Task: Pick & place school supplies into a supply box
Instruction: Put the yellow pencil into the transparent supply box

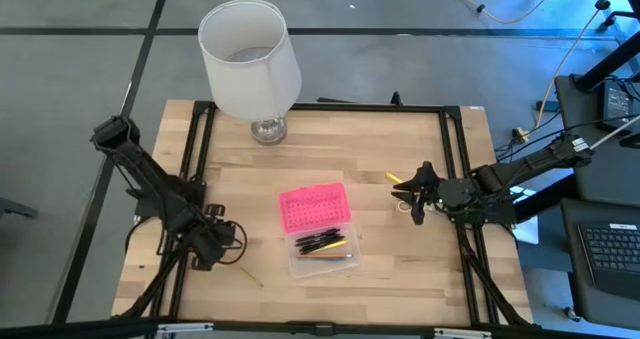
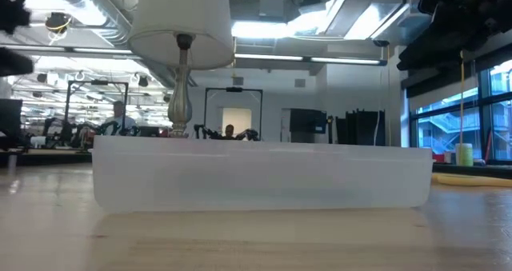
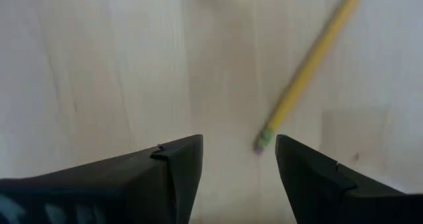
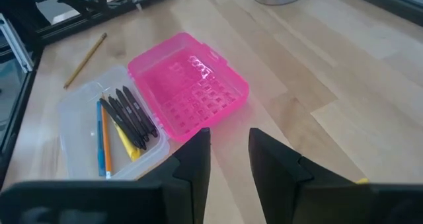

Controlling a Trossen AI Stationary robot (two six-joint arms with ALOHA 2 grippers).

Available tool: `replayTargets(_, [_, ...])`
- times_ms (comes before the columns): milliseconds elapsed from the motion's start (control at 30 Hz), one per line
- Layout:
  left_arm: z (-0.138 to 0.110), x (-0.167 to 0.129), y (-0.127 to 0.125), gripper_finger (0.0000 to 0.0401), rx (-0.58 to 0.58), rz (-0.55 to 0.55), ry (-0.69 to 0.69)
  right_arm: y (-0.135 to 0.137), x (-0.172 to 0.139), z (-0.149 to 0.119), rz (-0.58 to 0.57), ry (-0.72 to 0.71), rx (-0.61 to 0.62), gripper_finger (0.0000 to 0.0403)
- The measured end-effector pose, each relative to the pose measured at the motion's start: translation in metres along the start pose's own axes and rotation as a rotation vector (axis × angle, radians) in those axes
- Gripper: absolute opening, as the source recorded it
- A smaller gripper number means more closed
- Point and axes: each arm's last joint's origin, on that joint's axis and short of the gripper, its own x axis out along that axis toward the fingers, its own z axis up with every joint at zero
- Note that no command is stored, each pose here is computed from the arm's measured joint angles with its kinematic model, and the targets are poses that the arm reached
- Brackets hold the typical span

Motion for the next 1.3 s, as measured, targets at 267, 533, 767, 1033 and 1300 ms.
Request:
replayTargets(267, [-0.018, 0.019, -0.005, 0.0182, 0.038, -0.051, 0.02, 0.0, 0.0, 0.001, 0.004, -0.005, 0.003, 0.0108])
replayTargets(533, [-0.025, 0.032, -0.005, 0.0182, 0.053, -0.085, 0.002, 0.0, 0.0, 0.0, 0.004, -0.004, 0.026, 0.0108])
replayTargets(767, [-0.025, 0.036, -0.005, 0.0182, 0.071, -0.11, -0.02, 0.0, 0.0, 0.0, 0.004, -0.004, 0.028, 0.0108])
replayTargets(1033, [-0.023, 0.048, -0.009, 0.0182, 0.146, -0.076, 0.026, 0.0, 0.0, 0.0, 0.003, -0.004, 0.026, 0.0108])
replayTargets(1300, [-0.024, 0.051, -0.009, 0.0182, 0.115, -0.055, 0.066, 0.0, 0.0, 0.0, 0.002, -0.003, 0.024, 0.0108])
